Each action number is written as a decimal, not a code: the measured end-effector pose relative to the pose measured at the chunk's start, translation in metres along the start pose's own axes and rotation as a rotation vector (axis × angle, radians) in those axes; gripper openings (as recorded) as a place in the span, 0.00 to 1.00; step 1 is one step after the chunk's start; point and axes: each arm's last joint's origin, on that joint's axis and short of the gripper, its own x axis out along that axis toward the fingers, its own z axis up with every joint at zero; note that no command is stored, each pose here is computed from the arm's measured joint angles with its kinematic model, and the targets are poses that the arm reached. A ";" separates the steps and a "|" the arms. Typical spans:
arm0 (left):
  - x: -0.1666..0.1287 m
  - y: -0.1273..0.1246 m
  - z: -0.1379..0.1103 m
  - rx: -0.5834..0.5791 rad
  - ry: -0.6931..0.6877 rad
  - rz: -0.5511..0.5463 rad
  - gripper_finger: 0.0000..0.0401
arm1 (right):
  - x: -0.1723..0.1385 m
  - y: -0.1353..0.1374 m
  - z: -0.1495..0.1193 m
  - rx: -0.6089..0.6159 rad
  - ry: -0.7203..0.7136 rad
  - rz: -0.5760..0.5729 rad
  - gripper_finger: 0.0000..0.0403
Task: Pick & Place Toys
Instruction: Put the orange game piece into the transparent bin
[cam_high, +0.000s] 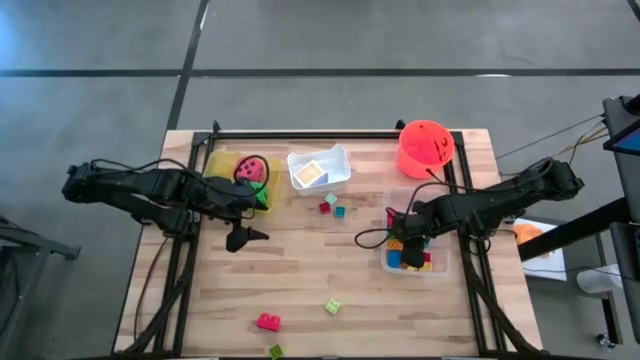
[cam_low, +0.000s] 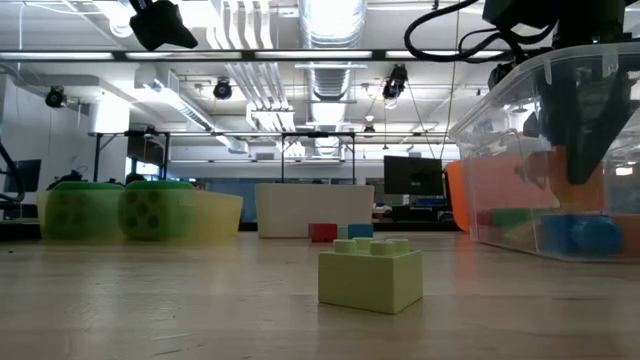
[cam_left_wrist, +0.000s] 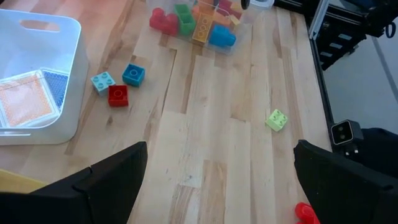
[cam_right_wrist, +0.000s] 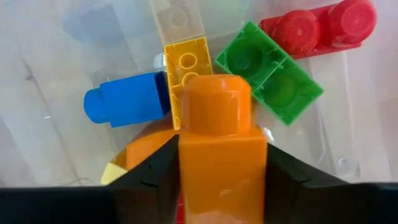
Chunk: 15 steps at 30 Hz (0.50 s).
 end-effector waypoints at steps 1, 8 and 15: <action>0.000 0.000 0.000 0.000 0.000 0.000 0.98 | 0.000 0.000 0.000 0.006 0.002 0.003 0.42; 0.000 0.000 0.000 0.000 0.000 0.000 0.98 | 0.000 0.000 0.000 0.027 0.004 0.006 0.74; 0.000 0.000 0.000 0.000 0.000 0.000 0.98 | -0.003 0.001 0.001 0.030 0.003 0.006 0.88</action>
